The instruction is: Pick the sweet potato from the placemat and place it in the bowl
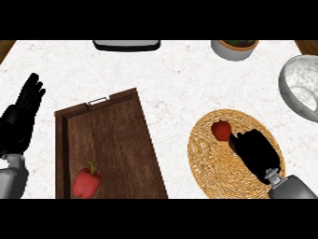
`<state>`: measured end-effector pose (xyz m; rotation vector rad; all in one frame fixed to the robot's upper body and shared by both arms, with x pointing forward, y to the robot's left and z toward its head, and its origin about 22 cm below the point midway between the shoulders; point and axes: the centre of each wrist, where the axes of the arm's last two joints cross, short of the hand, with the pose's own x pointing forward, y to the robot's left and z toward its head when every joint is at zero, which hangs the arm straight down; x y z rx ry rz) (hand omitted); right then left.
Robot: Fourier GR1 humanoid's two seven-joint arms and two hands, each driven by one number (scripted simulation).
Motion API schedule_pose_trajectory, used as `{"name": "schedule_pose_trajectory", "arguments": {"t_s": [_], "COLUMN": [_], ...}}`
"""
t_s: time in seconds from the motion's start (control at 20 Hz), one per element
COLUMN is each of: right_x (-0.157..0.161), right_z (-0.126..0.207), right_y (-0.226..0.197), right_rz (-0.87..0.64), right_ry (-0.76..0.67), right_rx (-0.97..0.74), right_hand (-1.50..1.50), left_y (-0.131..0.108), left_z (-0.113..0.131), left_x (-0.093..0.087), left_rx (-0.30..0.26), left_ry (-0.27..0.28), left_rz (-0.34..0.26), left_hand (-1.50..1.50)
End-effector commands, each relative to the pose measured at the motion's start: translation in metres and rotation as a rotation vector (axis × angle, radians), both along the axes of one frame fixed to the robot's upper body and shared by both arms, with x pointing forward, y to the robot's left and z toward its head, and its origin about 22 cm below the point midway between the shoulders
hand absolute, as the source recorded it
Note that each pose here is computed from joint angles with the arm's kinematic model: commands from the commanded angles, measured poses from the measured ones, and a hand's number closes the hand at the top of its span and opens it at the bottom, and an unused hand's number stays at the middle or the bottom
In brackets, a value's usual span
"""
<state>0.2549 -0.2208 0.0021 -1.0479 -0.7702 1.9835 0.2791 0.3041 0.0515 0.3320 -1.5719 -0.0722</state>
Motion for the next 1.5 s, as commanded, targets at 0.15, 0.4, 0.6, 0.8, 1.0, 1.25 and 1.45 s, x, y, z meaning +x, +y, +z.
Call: {"name": "schedule_pose_trajectory", "arguments": {"t_s": [0.15,0.4,0.6,0.8,1.0,1.25,1.45], "right_x": [0.002,0.012,0.037,0.069,0.103,0.109,0.103], "right_z": [-0.032,-0.024,-0.005,0.010,0.044,0.114,0.179], "right_y": [0.000,0.008,-0.003,0.002,0.009,0.018,0.019], "right_rz": [0.036,0.074,-0.147,-0.552,-0.625,-0.611,-0.606], "right_ry": [0.054,-0.014,-0.131,-0.103,-0.225,-0.513,-0.788], "right_rx": [0.039,0.063,0.259,0.581,0.639,0.634,0.713], "right_hand": [1.50,1.50,1.50,1.50,1.50,1.50,1.50], "left_y": [0.006,0.003,-0.001,0.001,-0.009,0.011,0.009], "left_z": [-0.002,0.010,0.012,0.006,0.003,0.015,0.007], "left_x": [-0.016,-0.003,-0.006,-0.005,0.000,-0.003,0.004], "left_rx": [0.008,-0.011,0.006,-0.012,0.003,0.006,-0.018], "left_ry": [-0.001,0.008,-0.005,-0.009,-0.014,-0.009,0.018], "left_rz": [0.006,0.005,-0.009,-0.006,-0.015,-0.003,0.023], "left_hand": [0.00,0.00,0.00,0.00,0.00,0.00,0.00]}}
